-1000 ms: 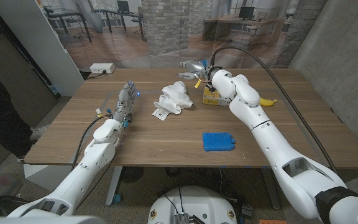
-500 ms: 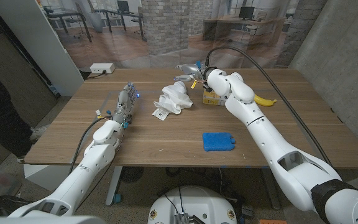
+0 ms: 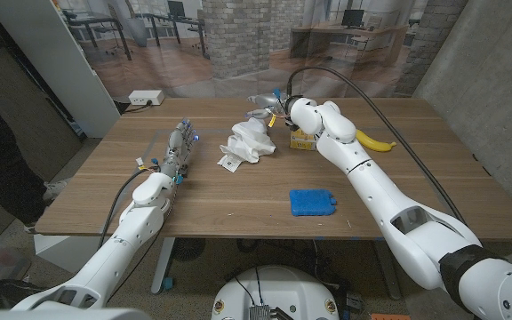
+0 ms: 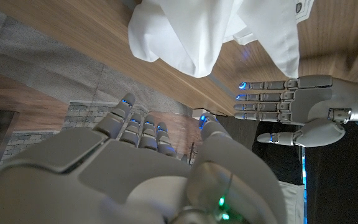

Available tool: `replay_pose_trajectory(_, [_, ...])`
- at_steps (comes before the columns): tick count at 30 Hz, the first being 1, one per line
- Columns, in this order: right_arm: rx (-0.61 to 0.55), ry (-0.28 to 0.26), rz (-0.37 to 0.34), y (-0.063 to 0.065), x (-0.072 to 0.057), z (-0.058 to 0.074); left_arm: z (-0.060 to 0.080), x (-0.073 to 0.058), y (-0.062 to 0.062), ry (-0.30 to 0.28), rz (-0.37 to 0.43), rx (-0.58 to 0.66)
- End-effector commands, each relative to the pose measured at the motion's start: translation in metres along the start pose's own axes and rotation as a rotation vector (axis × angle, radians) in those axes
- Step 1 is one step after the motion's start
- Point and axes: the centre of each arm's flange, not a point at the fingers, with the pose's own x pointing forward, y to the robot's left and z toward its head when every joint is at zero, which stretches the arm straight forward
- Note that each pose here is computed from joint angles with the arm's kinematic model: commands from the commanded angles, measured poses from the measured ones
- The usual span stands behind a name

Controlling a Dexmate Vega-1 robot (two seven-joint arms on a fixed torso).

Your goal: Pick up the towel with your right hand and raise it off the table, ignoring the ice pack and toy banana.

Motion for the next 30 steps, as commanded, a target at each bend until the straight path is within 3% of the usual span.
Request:
replay_pose_trajectory(1, [-0.016, -0.005, 0.039, 0.005, 0.015, 0.001, -0.001, 0.001, 0.002, 0.005, 0.008, 0.002])
replay_pose_trajectory(30, [-0.025, 0.017, 0.160, 0.024, 0.044, -0.007, -0.004, 0.002, 0.007, 0.022, 0.030, 0.003])
